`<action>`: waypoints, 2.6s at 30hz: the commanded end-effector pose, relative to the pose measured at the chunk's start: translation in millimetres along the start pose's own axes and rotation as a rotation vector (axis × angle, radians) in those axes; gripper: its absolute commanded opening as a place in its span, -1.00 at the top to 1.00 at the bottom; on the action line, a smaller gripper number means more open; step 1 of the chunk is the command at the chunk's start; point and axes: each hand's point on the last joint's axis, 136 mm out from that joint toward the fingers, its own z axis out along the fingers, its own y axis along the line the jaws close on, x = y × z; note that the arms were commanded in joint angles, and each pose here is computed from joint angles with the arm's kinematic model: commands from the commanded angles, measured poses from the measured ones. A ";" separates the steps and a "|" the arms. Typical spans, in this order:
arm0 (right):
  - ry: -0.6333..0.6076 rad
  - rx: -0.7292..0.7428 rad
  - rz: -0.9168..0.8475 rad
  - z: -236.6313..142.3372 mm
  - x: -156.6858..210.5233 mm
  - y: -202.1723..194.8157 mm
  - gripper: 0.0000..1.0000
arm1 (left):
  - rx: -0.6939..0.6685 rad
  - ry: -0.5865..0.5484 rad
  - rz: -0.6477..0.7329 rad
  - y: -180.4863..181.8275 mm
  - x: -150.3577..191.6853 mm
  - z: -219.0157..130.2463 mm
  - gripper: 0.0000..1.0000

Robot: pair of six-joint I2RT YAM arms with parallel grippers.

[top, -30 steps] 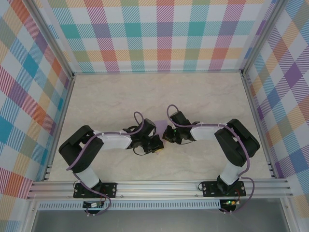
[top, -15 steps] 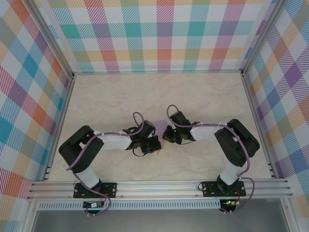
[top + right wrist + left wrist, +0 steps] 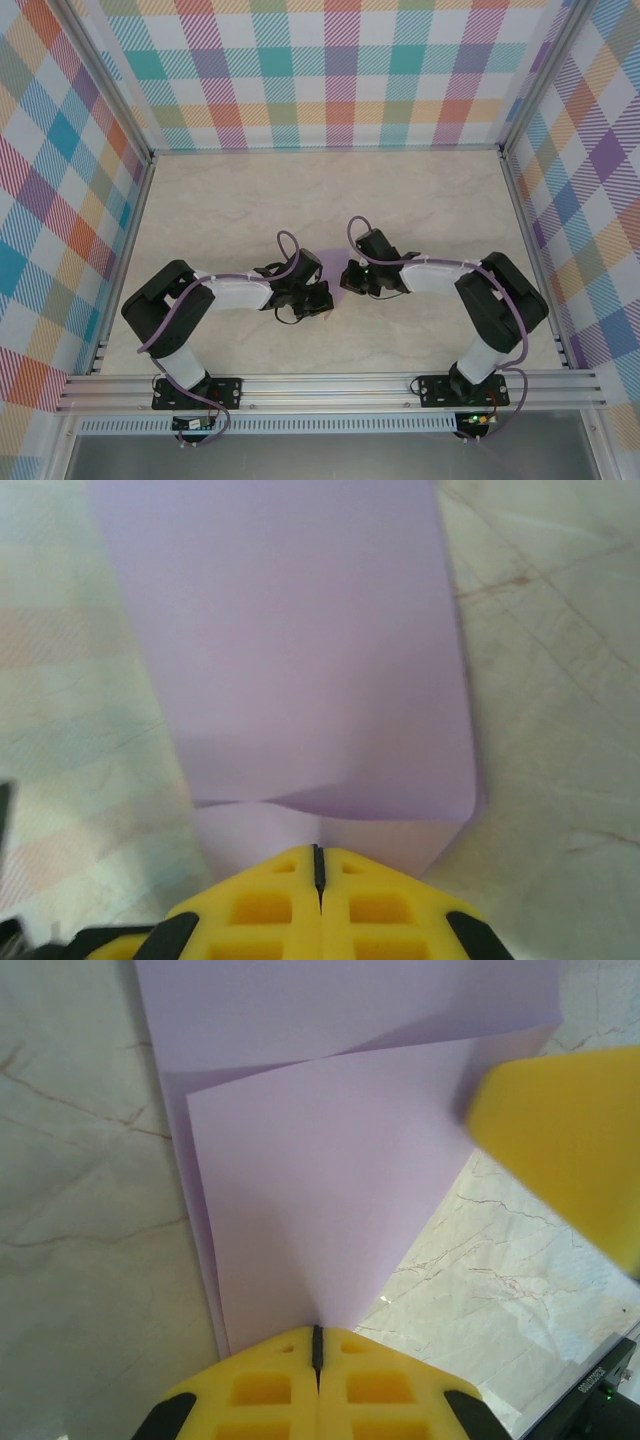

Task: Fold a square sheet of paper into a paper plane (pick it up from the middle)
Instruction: Third fold the triangle at the center of the table.

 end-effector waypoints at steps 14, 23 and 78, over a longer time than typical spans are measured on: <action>0.149 -0.075 -0.053 18.0 39.3 7.9 1.00 | -0.186 0.031 -0.018 49.5 16.6 5.9 1.00; 0.155 0.014 -0.030 24.7 46.7 -20.9 1.00 | -0.195 0.030 -0.026 51.7 16.8 4.9 1.00; 0.129 0.138 0.104 21.3 23.4 -52.2 1.00 | -0.011 0.042 0.036 20.2 -5.3 14.8 1.00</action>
